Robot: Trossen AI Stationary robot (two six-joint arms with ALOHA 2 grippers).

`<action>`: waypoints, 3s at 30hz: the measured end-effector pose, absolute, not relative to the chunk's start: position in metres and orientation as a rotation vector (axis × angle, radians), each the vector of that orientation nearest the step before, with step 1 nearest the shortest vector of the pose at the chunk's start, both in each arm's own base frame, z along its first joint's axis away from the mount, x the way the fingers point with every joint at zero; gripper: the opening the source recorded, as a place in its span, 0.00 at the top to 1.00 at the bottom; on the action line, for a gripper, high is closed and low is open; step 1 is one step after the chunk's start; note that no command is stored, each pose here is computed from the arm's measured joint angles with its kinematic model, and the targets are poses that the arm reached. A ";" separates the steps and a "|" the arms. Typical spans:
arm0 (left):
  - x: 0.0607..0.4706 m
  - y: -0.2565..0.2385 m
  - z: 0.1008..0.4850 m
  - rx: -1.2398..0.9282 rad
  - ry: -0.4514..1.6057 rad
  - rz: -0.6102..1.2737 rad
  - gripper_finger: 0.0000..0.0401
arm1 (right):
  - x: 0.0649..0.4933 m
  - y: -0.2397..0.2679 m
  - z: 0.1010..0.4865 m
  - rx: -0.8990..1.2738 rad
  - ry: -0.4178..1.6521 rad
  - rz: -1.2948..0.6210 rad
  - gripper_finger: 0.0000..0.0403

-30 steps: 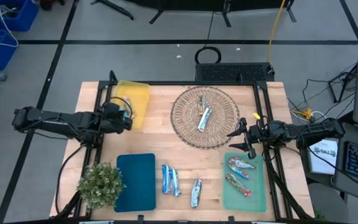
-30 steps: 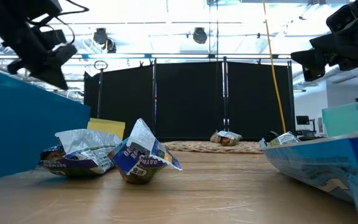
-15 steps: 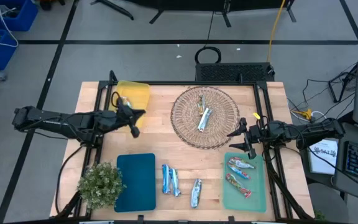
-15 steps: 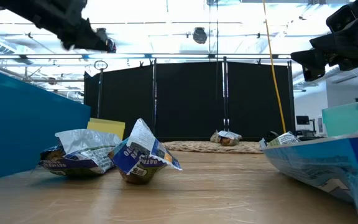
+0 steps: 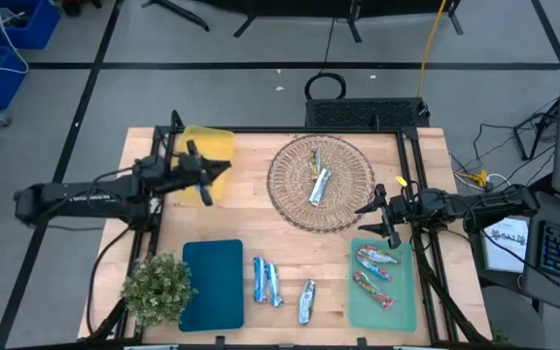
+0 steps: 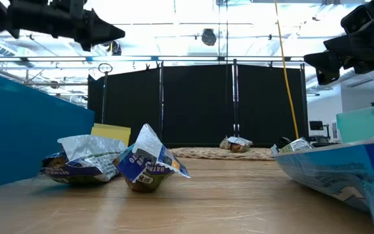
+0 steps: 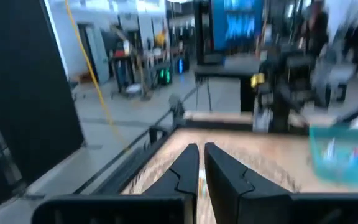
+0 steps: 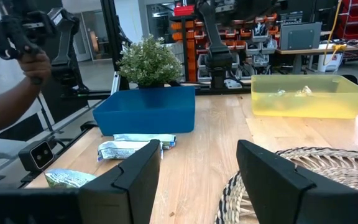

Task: Pick and place Granola Bars by type
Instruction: Put the yellow granola bar into the yellow bin

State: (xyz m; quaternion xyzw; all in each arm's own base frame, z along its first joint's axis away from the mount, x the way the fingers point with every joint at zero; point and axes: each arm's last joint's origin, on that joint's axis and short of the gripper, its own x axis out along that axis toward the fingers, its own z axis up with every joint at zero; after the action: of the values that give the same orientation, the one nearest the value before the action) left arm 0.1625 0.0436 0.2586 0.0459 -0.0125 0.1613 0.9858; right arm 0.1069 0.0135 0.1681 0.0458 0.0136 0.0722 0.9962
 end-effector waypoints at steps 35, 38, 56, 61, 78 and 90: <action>0.191 0.097 0.229 -0.099 0.107 0.263 0.91 | 0.107 0.013 0.168 0.092 0.027 0.145 0.50; 0.175 0.093 0.232 -0.127 0.172 0.286 0.91 | 0.107 0.013 0.168 0.092 0.027 0.145 0.50; 0.116 0.055 0.186 -0.122 0.059 0.224 0.91 | 0.107 0.013 0.168 0.092 0.027 0.145 0.50; 0.111 0.050 0.184 -0.114 0.023 0.128 0.91 | 0.107 0.013 0.168 0.091 0.027 0.144 0.50; 0.099 0.043 0.174 -0.133 0.032 0.124 0.91 | 0.105 0.013 0.189 0.024 -0.198 0.146 0.50; 0.096 0.043 0.171 -0.140 0.058 0.183 0.91 | 0.104 0.013 0.192 0.025 -0.229 0.146 0.50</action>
State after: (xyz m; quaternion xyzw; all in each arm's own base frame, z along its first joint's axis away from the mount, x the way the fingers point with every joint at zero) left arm 0.0958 0.0427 0.1706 -0.0696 0.0288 0.0915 0.9930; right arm 0.1044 0.0131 0.1921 0.0125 -0.1143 0.0728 0.9907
